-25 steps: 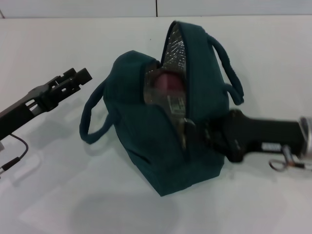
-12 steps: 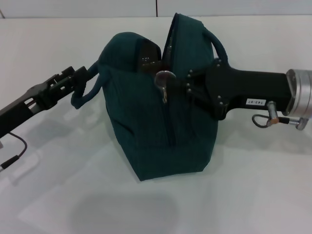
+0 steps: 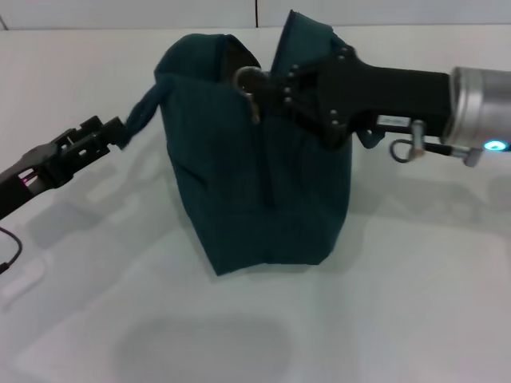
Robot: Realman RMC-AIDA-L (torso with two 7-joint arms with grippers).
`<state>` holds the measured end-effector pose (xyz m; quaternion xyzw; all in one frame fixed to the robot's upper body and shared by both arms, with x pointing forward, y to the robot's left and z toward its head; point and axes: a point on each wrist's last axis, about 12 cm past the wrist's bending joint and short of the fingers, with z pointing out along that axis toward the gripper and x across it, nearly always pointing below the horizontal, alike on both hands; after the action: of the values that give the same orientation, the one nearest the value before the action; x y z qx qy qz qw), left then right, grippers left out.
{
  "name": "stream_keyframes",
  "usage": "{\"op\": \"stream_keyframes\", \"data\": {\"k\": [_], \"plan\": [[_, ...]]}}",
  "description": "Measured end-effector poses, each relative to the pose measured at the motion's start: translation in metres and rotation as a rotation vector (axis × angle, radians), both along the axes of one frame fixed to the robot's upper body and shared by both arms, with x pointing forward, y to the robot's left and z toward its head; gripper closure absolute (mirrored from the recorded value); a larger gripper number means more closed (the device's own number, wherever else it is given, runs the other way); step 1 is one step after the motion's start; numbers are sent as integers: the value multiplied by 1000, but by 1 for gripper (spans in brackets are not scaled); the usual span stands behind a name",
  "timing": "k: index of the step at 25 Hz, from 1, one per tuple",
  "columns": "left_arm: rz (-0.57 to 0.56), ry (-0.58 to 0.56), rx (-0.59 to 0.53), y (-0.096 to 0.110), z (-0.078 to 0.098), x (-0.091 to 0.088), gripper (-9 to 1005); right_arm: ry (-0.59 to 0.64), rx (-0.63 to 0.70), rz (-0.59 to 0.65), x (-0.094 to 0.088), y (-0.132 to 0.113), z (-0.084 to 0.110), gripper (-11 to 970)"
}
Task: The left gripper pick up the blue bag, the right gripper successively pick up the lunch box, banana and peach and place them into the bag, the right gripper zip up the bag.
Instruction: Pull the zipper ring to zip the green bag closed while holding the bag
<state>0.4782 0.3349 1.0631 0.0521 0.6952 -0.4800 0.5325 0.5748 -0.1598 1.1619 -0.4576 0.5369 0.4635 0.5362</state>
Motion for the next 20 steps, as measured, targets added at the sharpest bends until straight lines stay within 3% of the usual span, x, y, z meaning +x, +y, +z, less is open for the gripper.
{"op": "stream_keyframes", "data": {"k": [6, 12, 20], "plan": [[16, -1, 15, 9, 2, -4, 115, -30, -30, 78, 3, 26, 8, 918], [7, 0, 25, 11, 5, -3, 116, -28, -39, 69, 7, 33, 8, 916], [-92, -60, 1, 12, 18, -9, 117, -9, -44, 76, 5, 38, 2, 915]]}}
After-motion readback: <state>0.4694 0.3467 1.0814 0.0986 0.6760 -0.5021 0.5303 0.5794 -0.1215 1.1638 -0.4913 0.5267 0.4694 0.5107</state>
